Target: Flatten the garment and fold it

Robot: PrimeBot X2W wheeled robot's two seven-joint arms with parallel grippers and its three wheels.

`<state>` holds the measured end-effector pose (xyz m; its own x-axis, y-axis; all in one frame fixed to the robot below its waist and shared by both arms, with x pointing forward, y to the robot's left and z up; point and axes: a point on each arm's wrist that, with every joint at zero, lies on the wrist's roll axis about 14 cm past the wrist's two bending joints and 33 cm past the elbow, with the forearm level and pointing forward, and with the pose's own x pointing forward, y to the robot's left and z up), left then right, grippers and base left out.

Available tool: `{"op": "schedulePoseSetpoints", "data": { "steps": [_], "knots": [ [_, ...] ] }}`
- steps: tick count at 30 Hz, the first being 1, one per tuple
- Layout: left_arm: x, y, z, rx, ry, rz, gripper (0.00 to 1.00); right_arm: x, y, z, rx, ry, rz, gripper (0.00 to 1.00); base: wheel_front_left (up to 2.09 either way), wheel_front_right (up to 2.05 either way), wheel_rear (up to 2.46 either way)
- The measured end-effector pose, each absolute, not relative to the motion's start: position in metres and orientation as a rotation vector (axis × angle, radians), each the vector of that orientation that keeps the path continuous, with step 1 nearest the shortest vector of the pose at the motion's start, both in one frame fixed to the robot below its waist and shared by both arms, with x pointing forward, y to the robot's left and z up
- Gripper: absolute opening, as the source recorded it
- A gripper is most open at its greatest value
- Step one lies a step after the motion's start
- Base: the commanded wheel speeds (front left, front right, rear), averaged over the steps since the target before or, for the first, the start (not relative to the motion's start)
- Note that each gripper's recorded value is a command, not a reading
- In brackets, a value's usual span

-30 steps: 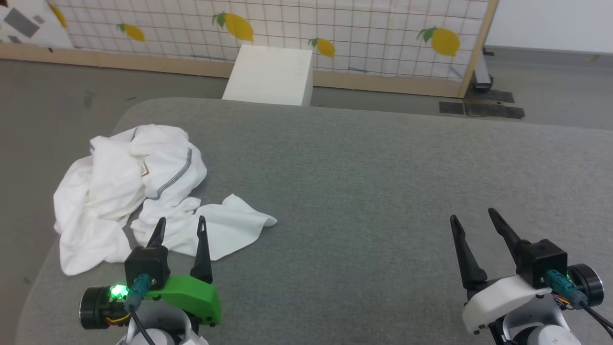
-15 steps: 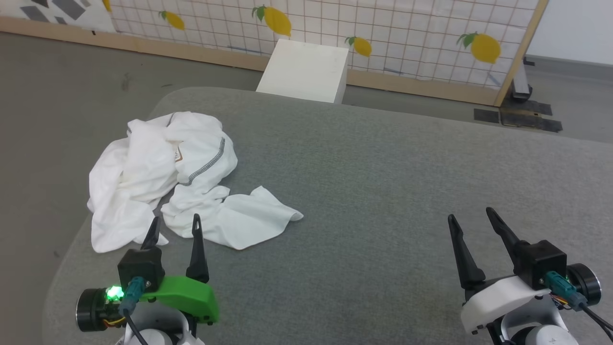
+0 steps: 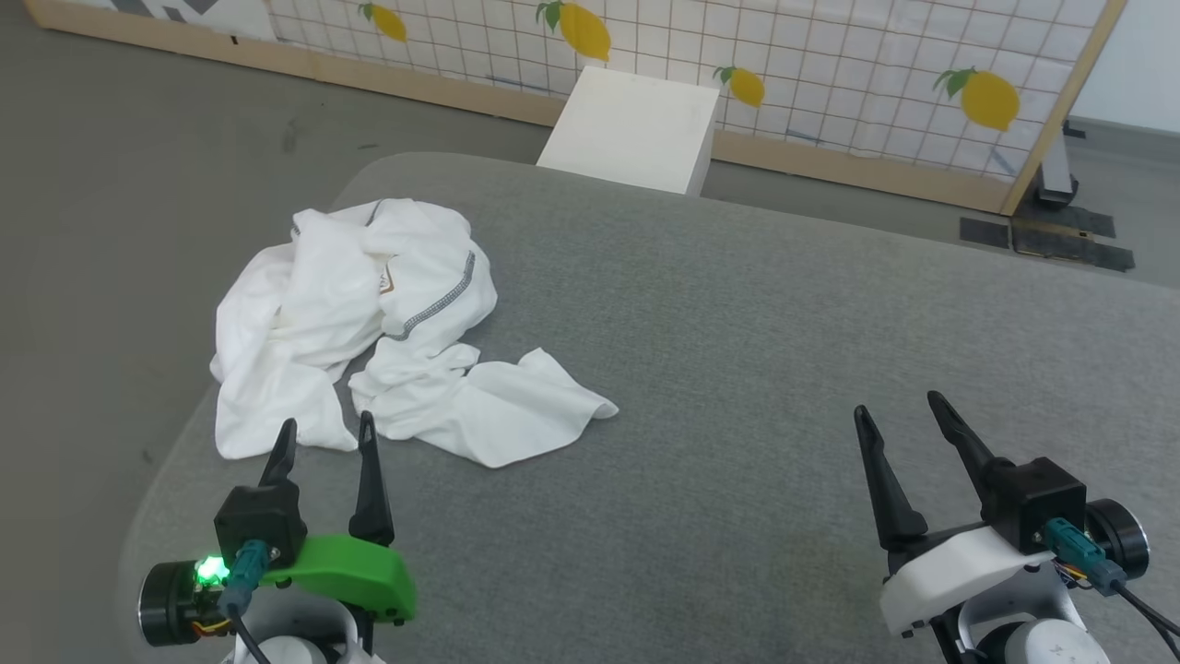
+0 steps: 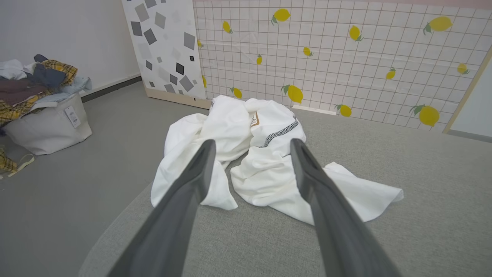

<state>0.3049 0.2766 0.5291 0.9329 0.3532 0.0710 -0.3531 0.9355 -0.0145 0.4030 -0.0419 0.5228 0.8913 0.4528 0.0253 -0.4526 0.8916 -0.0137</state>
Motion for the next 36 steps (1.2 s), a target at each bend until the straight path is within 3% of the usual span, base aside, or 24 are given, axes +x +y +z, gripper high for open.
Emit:
{"op": "schedulePoseSetpoints", "data": {
  "steps": [36],
  "knots": [
    [0.257,0.321,0.531,0.008,-0.117,0.551,1.0,0.407,0.015,0.527,0.025,-0.064,0.622,1.0,0.0,0.0,0.0]
  ]
}}
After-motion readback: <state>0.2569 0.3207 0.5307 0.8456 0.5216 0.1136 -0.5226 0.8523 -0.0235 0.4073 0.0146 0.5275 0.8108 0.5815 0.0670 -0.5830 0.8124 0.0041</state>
